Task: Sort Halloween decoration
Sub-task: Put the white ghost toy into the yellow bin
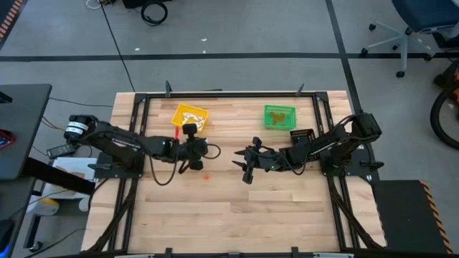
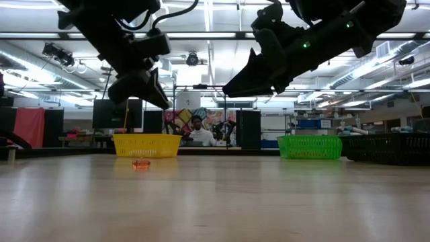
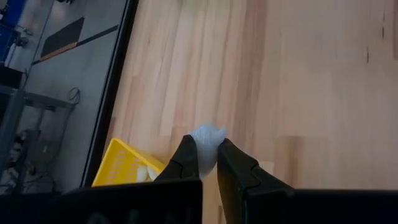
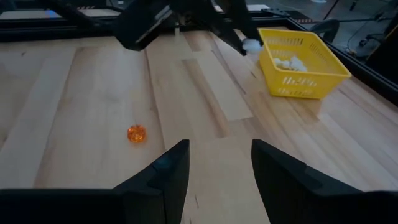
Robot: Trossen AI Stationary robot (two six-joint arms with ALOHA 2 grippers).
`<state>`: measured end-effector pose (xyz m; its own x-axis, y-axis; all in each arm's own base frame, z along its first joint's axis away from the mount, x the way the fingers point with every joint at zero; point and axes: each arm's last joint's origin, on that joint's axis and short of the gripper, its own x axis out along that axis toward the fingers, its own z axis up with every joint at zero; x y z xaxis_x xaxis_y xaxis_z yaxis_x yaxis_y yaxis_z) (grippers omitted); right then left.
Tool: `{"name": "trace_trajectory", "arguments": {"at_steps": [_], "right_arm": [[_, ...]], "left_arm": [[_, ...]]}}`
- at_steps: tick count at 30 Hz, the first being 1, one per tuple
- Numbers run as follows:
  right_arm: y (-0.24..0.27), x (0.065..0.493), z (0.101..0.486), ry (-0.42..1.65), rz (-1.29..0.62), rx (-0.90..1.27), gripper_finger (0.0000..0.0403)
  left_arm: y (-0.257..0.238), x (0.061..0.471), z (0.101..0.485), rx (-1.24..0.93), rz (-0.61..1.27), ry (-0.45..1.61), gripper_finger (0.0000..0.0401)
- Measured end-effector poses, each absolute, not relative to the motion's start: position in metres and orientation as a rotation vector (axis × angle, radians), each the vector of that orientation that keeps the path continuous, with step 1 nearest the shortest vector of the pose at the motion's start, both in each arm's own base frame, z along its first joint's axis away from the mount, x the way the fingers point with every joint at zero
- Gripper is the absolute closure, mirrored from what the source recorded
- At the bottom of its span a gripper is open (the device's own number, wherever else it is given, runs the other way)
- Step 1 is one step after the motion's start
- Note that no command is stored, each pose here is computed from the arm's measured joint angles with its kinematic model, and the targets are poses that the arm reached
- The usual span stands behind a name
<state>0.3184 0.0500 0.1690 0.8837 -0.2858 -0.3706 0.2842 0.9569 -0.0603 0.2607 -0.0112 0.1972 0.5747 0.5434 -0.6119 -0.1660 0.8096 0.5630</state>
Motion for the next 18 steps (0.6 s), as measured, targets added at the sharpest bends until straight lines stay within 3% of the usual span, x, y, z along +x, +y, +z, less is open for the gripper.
{"name": "trace_trajectory", "arguments": {"at_steps": [18], "right_arm": [[0.051,0.318,0.169,0.388,-0.281,0.016,0.0227]], "left_arm": [[0.012,0.260,0.200,0.437,0.498,0.877,0.0386]]}}
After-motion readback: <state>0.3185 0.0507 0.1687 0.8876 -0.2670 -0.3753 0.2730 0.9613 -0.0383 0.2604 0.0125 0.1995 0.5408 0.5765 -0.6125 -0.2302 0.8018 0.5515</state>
